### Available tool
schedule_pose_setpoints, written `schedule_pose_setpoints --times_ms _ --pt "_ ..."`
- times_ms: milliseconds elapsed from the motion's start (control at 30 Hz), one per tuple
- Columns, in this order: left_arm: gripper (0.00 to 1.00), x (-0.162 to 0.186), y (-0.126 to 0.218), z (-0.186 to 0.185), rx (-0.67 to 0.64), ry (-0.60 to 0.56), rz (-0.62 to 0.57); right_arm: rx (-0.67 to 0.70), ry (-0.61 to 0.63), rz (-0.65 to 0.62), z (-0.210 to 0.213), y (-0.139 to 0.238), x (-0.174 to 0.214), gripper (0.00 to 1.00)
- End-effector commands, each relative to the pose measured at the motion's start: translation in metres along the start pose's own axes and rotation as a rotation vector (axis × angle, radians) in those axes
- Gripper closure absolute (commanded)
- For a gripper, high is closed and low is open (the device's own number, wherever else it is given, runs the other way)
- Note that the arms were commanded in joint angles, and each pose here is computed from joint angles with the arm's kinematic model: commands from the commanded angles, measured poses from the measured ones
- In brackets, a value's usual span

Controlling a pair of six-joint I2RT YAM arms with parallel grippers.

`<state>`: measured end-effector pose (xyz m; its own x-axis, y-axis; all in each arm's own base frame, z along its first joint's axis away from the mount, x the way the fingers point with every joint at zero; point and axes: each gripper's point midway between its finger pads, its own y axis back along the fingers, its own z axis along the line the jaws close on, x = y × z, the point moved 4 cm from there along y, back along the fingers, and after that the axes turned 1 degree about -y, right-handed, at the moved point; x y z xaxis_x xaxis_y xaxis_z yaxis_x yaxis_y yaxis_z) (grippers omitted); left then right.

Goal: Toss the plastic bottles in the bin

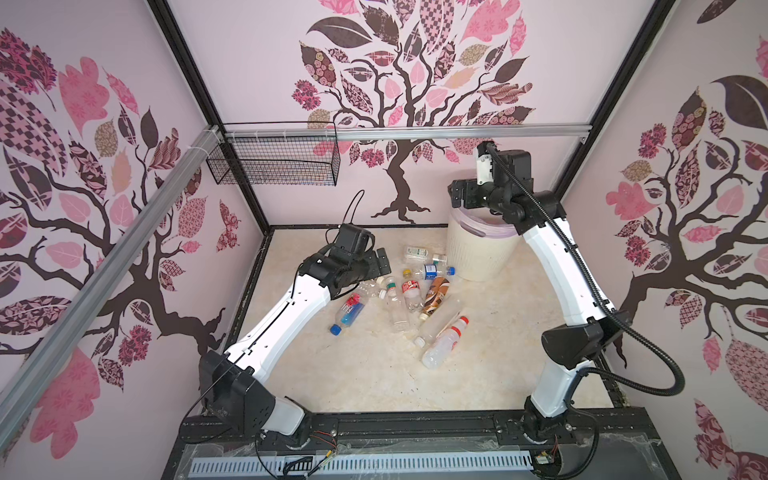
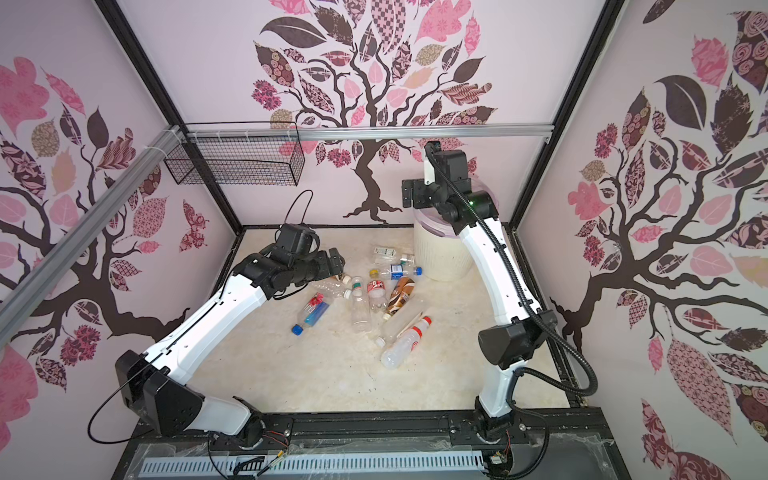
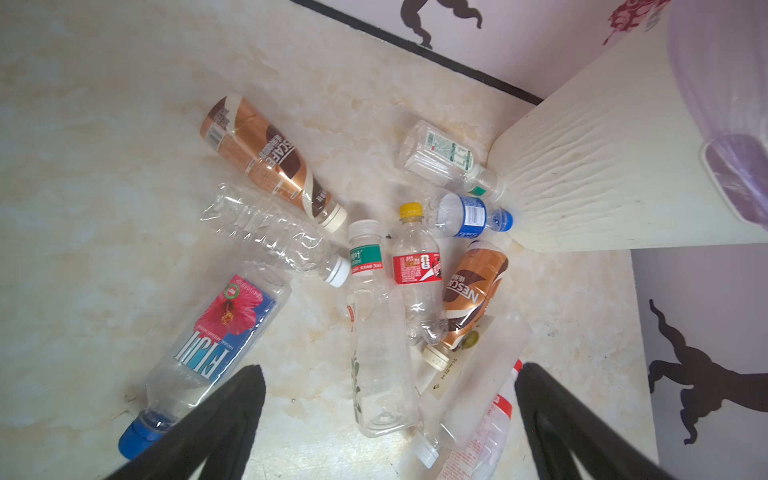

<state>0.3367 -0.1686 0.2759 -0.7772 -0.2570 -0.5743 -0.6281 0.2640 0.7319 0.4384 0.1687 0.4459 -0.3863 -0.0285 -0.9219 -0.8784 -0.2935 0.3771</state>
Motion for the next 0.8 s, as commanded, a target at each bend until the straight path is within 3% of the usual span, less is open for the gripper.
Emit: schedule_pose_setpoints --times_ms 0,133,300,567,767 --pt "0.02 0.018 -0.01 0.028 -0.047 0.016 0.085 -0.051 0.065 0.002 0.043 0.017 0.012 0.0" --pt "0.02 0.029 -0.022 0.064 -0.085 0.064 0.152 -0.129 0.118 0.043 0.091 0.017 0.056 0.0" --pt "0.02 0.047 -0.036 0.097 -0.198 0.025 0.216 -0.23 0.128 0.131 0.132 0.013 0.118 0.01" --pt "0.02 0.072 -0.068 0.119 -0.302 -0.016 0.335 -0.288 0.15 0.25 0.155 0.016 0.201 0.01" --pt "0.02 0.083 -0.082 0.127 -0.331 -0.034 0.381 -0.324 0.098 0.301 0.152 0.021 0.231 0.0"
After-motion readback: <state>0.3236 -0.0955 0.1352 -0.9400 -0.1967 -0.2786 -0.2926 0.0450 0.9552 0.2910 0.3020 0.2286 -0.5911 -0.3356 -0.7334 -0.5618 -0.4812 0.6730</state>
